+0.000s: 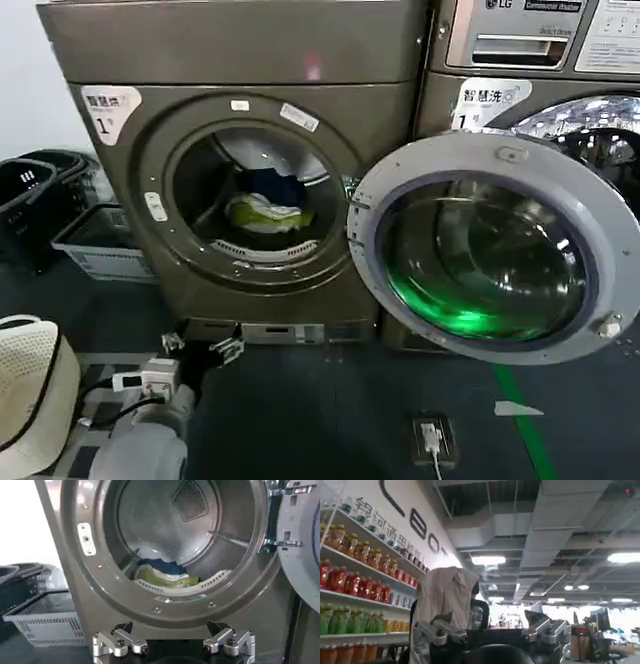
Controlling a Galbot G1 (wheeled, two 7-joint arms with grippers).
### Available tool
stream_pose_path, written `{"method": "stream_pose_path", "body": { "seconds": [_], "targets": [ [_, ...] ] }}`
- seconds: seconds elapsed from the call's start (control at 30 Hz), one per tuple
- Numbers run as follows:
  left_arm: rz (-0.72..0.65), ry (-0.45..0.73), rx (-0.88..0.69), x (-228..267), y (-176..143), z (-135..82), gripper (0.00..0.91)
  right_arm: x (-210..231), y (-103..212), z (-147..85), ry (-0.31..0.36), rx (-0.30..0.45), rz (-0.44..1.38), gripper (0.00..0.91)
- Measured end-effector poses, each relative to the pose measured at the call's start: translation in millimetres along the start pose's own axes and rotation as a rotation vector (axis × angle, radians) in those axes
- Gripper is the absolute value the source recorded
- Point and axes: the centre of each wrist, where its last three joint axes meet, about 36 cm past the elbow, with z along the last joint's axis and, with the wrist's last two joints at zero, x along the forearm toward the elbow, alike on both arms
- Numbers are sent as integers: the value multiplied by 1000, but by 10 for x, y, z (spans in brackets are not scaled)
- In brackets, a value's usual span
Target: Grasp the clothes from the dryer.
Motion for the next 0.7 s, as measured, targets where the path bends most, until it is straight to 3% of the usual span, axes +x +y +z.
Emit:
{"method": "stream_pose_path", "body": {
  "seconds": [0.7],
  "targets": [
    [9,1,1,0,-8,2,907,6,-14,45,7,-6,8,907]
  ]
}}
